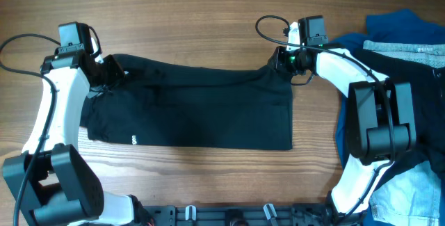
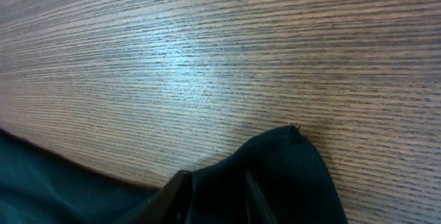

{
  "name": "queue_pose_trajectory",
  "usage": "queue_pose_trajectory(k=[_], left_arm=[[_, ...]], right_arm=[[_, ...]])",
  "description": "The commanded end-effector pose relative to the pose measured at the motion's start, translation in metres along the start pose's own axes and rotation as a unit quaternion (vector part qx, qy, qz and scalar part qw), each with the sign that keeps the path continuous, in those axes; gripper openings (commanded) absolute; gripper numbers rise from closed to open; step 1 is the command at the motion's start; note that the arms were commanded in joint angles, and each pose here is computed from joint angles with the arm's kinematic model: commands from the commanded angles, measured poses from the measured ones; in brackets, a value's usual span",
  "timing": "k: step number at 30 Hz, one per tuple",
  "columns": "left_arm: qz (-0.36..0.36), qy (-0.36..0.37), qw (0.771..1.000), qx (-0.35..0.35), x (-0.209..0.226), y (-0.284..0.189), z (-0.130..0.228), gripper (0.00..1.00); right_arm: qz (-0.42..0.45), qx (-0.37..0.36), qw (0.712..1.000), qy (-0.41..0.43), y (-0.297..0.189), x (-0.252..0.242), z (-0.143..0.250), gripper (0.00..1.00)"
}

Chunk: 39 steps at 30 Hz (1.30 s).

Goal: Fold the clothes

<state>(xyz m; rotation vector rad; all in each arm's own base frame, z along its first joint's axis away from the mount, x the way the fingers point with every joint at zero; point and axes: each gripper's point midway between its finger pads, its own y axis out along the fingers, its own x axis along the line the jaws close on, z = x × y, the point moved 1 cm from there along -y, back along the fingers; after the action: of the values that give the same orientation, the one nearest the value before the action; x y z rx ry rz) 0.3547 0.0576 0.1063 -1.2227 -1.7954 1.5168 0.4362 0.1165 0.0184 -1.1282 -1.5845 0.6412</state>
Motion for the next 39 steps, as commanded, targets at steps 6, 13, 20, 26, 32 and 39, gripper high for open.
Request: queue_pose_trajectory(k=[6, 13, 20, 26, 32, 39], left_arm=[[0.009, 0.006, 1.000, -0.014, -0.003, -0.008, -0.005, 0.04], [0.019, 0.006, 1.000, -0.011, -0.006, -0.008, -0.004, 0.04], [0.033, 0.005, 0.999, -0.023, -0.009, -0.026, -0.006, 0.04], [-0.033, -0.025, 0.999, 0.017, 0.030, -0.035, 0.015, 0.04], [-0.071, -0.031, 0.996, 0.043, 0.046, -0.035, 0.029, 0.04], [-0.104, -0.045, 0.992, 0.055, 0.059, -0.030, 0.040, 0.04]], right_arm=[[-0.008, 0.015, 1.000, -0.014, 0.008, 0.008, 0.008, 0.28], [-0.009, -0.026, 0.999, 0.026, -0.028, 0.004, -0.015, 0.04], [-0.007, -0.040, 0.999, 0.030, -0.083, 0.015, -0.016, 0.04], [0.017, 0.055, 0.996, 0.068, -0.086, 0.006, 0.031, 0.04], [0.035, 0.145, 0.987, 0.066, -0.093, 0.003, 0.075, 0.05], [0.057, 0.223, 0.970, 0.071, -0.088, 0.016, 0.124, 0.04]])
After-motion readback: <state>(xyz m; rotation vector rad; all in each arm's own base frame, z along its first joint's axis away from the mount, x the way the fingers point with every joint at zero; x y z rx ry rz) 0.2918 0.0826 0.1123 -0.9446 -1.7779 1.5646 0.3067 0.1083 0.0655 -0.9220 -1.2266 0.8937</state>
